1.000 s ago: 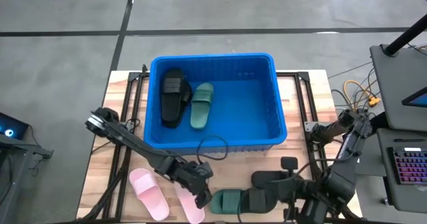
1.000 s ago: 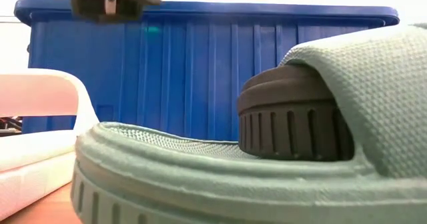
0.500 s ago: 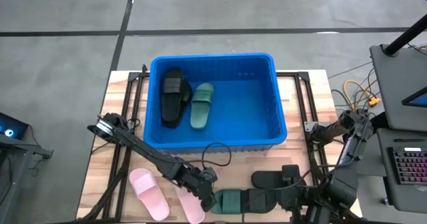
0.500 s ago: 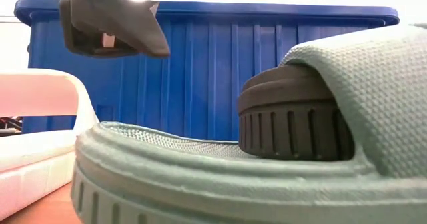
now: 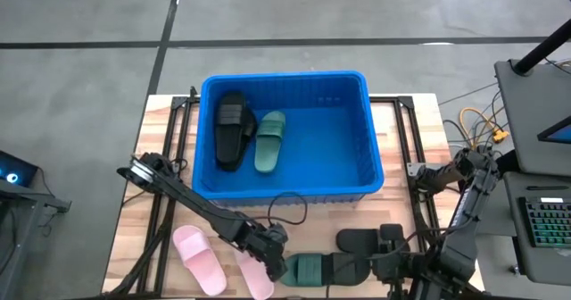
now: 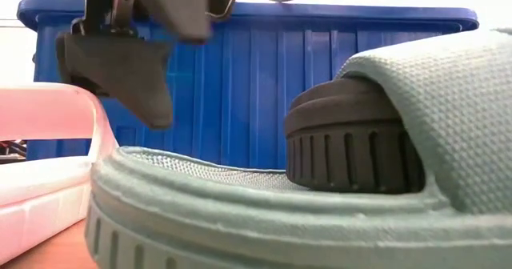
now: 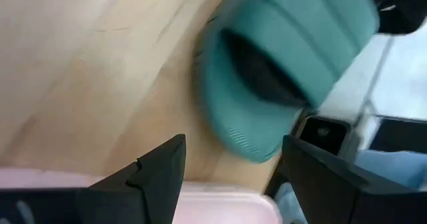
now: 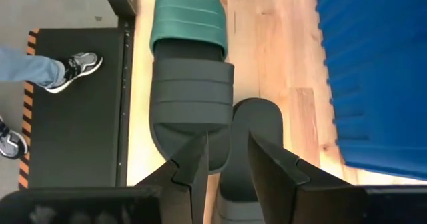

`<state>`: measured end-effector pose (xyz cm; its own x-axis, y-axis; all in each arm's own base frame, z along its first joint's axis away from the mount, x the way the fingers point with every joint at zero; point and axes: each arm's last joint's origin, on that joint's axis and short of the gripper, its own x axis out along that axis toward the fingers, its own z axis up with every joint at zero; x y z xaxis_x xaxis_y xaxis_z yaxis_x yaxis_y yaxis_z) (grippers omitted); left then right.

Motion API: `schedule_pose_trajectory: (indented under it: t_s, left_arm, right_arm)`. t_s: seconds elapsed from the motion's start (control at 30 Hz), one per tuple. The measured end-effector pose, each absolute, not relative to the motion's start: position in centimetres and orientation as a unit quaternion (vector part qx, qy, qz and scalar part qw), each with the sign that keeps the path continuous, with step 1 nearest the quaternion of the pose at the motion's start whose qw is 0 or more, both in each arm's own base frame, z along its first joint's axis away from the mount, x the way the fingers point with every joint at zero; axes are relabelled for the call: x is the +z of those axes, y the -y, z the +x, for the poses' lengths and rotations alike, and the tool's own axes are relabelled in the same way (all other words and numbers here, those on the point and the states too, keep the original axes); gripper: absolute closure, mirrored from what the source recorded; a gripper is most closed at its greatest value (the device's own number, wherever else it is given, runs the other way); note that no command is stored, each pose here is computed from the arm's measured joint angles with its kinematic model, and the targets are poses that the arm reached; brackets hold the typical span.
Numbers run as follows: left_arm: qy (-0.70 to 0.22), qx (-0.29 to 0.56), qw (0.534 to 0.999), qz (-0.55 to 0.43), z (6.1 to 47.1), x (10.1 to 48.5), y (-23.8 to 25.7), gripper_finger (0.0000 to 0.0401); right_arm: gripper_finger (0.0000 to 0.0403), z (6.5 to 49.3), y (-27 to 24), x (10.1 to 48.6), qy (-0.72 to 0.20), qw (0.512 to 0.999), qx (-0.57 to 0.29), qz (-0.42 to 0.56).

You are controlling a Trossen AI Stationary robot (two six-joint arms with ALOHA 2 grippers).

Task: Pick and place slides into bin
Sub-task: Put the green slipper on the green slipper

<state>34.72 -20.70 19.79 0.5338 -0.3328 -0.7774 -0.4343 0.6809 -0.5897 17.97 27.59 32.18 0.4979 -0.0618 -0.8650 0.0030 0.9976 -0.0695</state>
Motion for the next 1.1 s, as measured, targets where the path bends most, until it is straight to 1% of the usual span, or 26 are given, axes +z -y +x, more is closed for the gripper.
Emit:
schedule_pose_trajectory:
  t_s: [0.13, 0.27, 0.43, 0.63, 0.77, 0.87, 1.1]
  left_arm:
    - [-0.454, 0.008, 0.784, -0.423, 35.9, 19.4, 21.4, 0.0168]
    - [-0.471, 0.02, 0.776, -0.419, 36.7, 18.1, 21.9, 0.0168]
    - [-0.487, 0.038, 0.772, -0.407, 37.2, 17.5, 22.3, 0.0168]
    - [-0.471, 0.046, 0.781, -0.408, 37.3, 18.5, 22.2, 0.0168]
    - [-0.485, 0.066, 0.78, -0.389, 36.9, 19.6, 21.8, 0.0168]
    - [-0.5, 0.078, 0.775, -0.378, 36.6, 19.5, 21.7, 0.0168]
    - [-0.488, 0.072, 0.778, -0.389, 36.9, 19.6, 21.8, 0.0168]
  right_arm:
    - [0.0305, 18.0, -27.6, 32.0, -0.498, 0.867, -0.024, -0.03]
    - [0.0305, 18.0, -27.6, 32.0, -0.493, 0.869, -0.025, -0.03]
    - [0.0307, 18.0, -27.7, 32.1, -0.491, 0.87, -0.02, -0.03]
    - [0.0309, 18.0, -27.8, 32.1, -0.49, 0.871, -0.018, -0.029]
    - [0.0305, 18.0, -27.8, 32.1, -0.489, 0.872, -0.016, -0.031]
    - [0.0306, 18.1, -27.8, 32.1, -0.488, 0.872, -0.012, -0.035]
    - [0.0312, 18.1, -27.9, 32.1, -0.487, 0.873, -0.01, -0.034]
